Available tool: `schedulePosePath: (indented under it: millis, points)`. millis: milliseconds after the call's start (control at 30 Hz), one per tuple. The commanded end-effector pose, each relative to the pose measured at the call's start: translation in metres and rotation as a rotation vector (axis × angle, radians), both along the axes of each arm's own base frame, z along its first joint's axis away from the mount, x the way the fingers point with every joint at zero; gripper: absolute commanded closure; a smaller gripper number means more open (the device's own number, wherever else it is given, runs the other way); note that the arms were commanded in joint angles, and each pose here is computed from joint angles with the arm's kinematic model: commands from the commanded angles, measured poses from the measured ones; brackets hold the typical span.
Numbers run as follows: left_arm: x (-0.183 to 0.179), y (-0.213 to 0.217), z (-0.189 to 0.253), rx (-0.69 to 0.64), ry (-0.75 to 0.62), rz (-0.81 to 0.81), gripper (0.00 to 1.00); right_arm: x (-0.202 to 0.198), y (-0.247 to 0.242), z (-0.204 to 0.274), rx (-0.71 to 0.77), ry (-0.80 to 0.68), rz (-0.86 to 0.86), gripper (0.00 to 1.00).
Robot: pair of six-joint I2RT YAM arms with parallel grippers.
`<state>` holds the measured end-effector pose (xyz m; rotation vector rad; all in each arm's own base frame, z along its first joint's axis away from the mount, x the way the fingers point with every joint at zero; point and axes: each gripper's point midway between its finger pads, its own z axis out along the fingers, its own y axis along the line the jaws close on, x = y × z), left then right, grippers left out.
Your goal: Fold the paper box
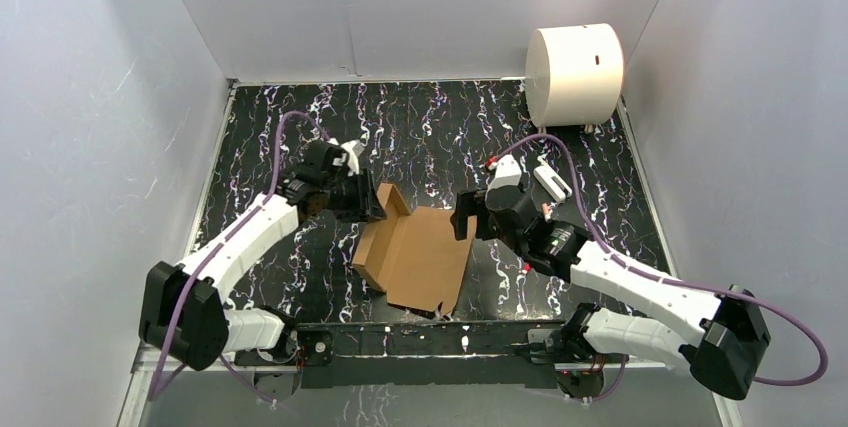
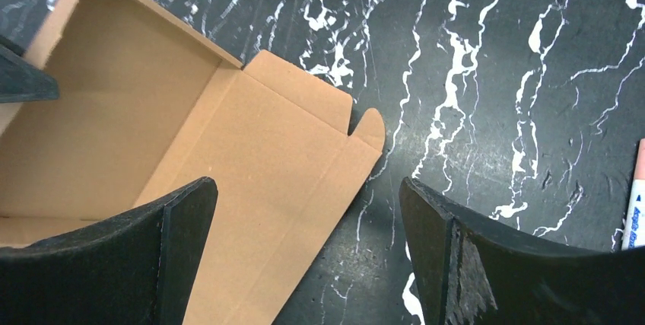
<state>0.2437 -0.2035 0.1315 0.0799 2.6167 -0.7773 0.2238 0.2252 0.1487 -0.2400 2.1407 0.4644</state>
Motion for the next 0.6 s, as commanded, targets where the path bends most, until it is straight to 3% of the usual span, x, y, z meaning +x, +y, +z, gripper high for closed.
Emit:
schedulePosePath:
  millis: [0, 300, 567]
  points:
    - [0.004, 0.008, 0.007, -0.13, -0.025, 0.106, 0.63, 0.004, 0.009, 0.057, 0.104, -0.043, -0.003, 0.01]
    - [0.01, 0.012, -0.017, -0.377, -0.041, 0.344, 0.63, 0.008, 0.012, 0.092, 0.016, -0.012, 0.036, 0.01]
    - [0.001, 0.02, -0.05, -0.54, -0.02, 0.526, 0.67, 0.014, 0.029, 0.092, -0.048, 0.089, 0.082, 0.04]
